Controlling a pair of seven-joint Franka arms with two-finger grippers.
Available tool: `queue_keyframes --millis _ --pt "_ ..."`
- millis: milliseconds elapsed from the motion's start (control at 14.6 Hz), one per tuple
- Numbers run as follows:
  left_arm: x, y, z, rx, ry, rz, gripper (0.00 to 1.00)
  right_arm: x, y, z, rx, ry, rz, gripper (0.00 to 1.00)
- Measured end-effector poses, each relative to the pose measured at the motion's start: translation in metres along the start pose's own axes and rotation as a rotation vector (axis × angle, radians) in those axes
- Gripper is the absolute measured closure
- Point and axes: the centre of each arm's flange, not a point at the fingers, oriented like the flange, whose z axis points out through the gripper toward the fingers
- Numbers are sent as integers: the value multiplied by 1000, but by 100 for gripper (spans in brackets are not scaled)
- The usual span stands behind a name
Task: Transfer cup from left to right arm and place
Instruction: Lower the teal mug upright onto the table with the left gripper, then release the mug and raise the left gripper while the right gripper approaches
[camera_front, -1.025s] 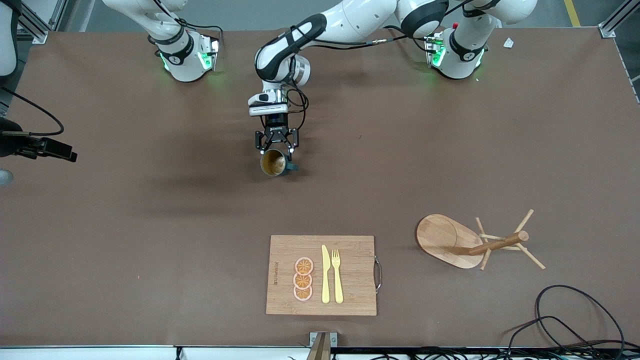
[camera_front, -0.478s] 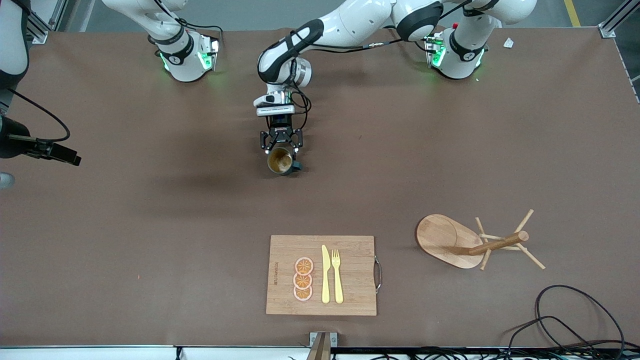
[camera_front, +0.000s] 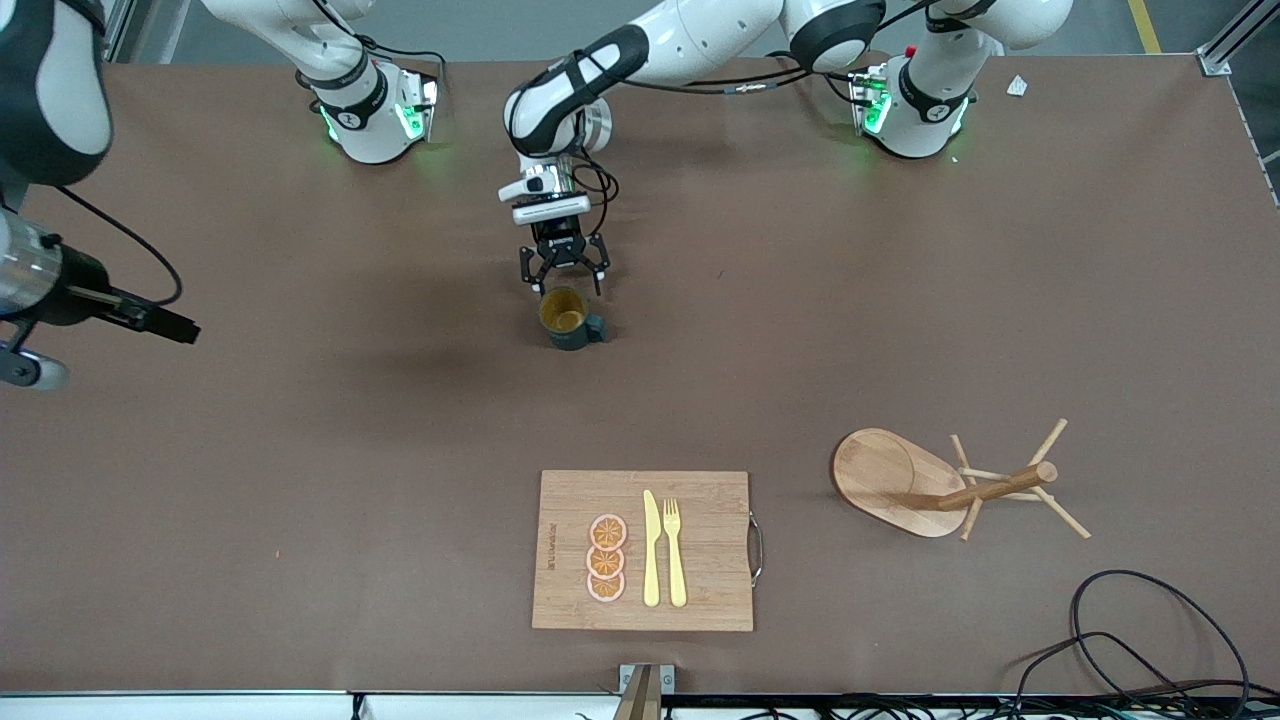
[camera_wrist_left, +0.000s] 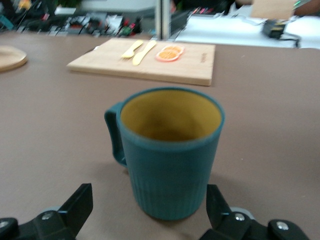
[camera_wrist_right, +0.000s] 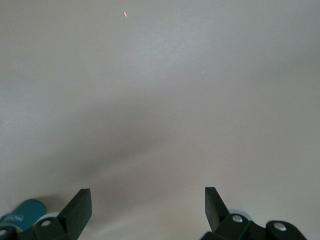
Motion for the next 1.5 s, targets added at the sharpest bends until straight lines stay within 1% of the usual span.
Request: queue_keyframes --millis 137,273,410,615,683,820,957,1094,1162,1299,1435,1504 --pt "31 6 -23 63 -124 -58 0 -4 -21 14 -6 -1 49 0" --pt "85 12 -40 112 -258 -84 0 -11 -40 24 -13 -4 118 0" --pt "164 12 -47 134 -388 -91 0 -21 -62 27 -20 -4 182 0" --pt "299 -10 -33 124 -556 -65 0 -35 -86 40 -38 -14 281 0" --pt "343 -25 -21 111 -595 -53 0 -39 -93 47 -44 -17 323 0" --pt "417 -60 11 83 -665 -12 0 -51 -114 62 -49 -13 427 0" --pt "482 -105 55 57 -724 25 0 -70 -143 75 -41 -6 549 0" --pt "540 -160 101 24 -776 52 0 -96 -175 89 -34 5 683 0" --pt "563 -187 120 9 -792 70 0 -112 -192 97 -29 9 745 0" --pt "594 -236 152 -3 -822 117 0 -144 -225 117 0 6 868 0" --pt "611 -273 172 -9 -868 141 0 -171 -246 135 16 -7 971 0" --pt "619 -291 179 -25 -891 148 0 -183 -255 141 19 -9 1019 0"
